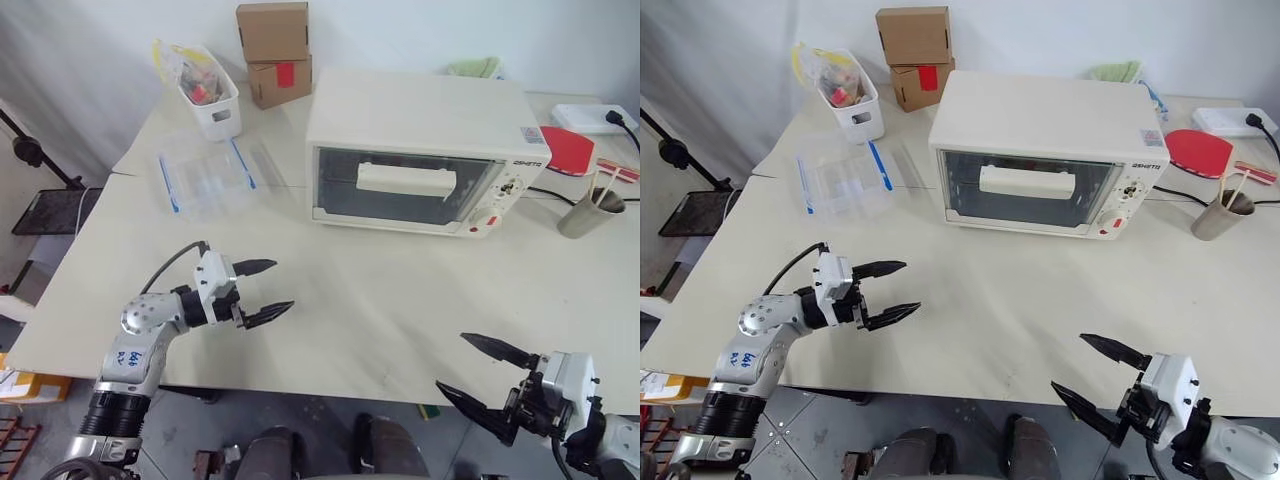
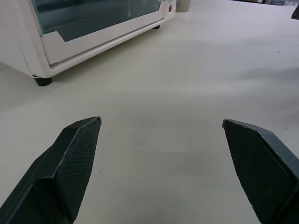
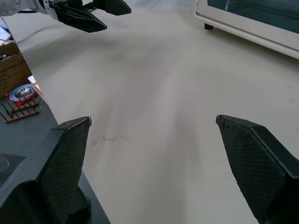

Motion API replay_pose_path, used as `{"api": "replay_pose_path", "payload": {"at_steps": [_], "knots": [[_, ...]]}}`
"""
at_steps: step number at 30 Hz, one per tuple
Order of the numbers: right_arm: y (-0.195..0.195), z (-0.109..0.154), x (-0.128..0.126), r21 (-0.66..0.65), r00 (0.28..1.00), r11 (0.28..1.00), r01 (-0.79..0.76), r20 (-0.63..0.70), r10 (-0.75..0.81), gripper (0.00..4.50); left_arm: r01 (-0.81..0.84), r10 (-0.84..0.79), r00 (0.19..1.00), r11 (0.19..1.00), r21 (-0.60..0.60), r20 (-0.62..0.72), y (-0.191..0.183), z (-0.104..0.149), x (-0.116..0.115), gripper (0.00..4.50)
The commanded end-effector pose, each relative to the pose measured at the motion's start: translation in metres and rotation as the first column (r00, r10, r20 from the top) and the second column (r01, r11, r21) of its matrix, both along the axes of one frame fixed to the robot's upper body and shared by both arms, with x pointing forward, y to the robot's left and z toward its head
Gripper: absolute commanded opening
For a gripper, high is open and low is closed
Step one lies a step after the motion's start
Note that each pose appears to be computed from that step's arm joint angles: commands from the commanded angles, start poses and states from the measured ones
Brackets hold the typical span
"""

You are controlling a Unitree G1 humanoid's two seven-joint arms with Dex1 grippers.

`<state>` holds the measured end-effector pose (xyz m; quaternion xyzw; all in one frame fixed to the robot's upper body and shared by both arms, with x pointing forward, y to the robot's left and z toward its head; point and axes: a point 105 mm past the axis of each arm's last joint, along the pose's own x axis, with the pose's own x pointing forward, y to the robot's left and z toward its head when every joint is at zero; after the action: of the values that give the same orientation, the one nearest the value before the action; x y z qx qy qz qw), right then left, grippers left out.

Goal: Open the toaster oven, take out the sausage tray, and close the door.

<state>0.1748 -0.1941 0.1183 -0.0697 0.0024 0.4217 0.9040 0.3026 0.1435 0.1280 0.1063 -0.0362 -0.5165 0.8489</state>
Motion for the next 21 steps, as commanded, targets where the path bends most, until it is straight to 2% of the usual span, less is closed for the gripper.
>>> {"api": "replay_pose_path", "payload": {"at_steps": [1, 6, 9, 11, 15, 17, 21], "knots": [[0.002, 0.020, 0.012, 0.068, 0.998, 0.997, 0.024, 0.048, -0.027, 4.50, -0.025, 0.026, 0.999, 0.999, -0.024, 0.034, 0.005, 0.015, 0.001, 4.38], [0.004, 0.054, 0.044, 0.195, 0.997, 0.980, 0.038, 0.064, -0.051, 4.50, -0.019, 0.020, 1.000, 0.998, -0.063, 0.011, 0.011, 0.034, -0.002, 4.38], [0.006, 0.077, 0.064, 0.259, 0.996, 0.966, 0.015, 0.078, -0.036, 4.50, 0.009, -0.012, 1.000, 0.984, -0.177, -0.015, 0.021, 0.055, -0.006, 4.38], [0.006, 0.087, 0.079, 0.272, 0.995, 0.962, 0.023, 0.085, -0.047, 4.50, 0.008, -0.016, 0.999, 0.977, -0.214, -0.037, 0.026, 0.060, -0.009, 4.38], [0.007, 0.089, 0.109, 0.229, 0.994, 0.972, 0.046, 0.090, -0.068, 4.50, 0.023, -0.034, 0.998, 0.975, -0.220, -0.047, 0.028, 0.062, -0.017, 4.38], [0.009, 0.095, 0.125, 0.255, 0.991, 0.965, 0.066, 0.097, -0.093, 4.50, 0.040, -0.052, 0.998, 0.974, -0.223, -0.047, 0.024, 0.063, -0.023, 4.38], [0.016, 0.098, 0.139, 0.247, 0.990, 0.967, 0.061, 0.111, -0.091, 4.50, 0.042, -0.046, 0.999, 0.974, -0.223, -0.013, 0.021, 0.067, -0.030, 4.38]]}}
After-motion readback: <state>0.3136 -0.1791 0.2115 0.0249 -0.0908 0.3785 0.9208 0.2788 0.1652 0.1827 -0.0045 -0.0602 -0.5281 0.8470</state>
